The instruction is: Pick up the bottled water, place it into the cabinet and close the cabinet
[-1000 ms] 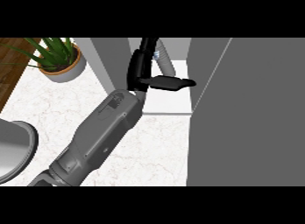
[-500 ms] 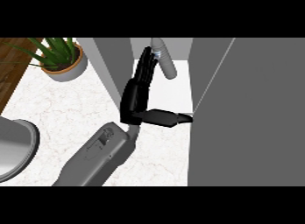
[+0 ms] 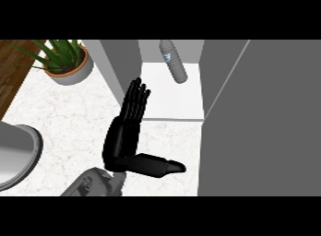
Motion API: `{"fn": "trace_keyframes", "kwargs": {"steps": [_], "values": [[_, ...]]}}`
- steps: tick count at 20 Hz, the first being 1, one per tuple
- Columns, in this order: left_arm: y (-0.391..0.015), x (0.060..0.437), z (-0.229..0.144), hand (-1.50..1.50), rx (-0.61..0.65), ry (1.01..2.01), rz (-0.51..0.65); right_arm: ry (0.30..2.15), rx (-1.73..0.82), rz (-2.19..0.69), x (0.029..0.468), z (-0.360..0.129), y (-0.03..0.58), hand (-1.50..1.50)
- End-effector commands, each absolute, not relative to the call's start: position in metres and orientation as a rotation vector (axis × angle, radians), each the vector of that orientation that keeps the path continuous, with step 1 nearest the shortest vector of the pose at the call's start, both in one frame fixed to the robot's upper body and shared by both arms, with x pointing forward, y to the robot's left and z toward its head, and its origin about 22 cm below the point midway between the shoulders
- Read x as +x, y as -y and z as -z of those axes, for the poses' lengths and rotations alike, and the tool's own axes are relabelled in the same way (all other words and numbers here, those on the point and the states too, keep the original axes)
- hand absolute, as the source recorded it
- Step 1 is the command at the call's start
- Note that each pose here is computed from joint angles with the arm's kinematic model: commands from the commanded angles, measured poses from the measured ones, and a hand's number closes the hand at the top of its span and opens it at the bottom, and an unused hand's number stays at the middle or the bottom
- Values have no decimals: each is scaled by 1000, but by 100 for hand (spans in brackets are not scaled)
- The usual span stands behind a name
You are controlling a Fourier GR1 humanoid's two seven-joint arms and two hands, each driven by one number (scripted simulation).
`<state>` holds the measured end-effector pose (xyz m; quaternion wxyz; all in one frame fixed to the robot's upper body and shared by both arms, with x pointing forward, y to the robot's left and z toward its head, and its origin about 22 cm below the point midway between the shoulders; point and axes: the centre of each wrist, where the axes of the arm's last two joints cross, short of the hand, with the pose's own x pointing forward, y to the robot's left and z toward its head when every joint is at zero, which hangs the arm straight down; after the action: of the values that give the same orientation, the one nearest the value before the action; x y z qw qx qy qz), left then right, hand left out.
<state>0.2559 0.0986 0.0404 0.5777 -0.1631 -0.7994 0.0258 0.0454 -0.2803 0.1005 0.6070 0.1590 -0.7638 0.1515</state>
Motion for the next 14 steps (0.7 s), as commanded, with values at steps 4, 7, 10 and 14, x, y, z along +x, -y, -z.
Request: {"fn": "trace_keyframes", "kwargs": {"steps": [4, 7, 10, 14], "values": [[-128, 210, -51, -150, -377, 1864, -83, 1745, 453, -559, 48, -137, 251, 150], [-147, 198, -44, -150, -351, 1877, -108, 1701, 512, -573, 43, -140, 241, 150], [-173, 199, -43, -150, -317, 1893, -130, 1693, 548, -616, 40, -150, 232, 150], [-176, 191, -46, -150, -341, 1895, -135, 1738, 586, -634, 49, -149, 211, 150]]}}
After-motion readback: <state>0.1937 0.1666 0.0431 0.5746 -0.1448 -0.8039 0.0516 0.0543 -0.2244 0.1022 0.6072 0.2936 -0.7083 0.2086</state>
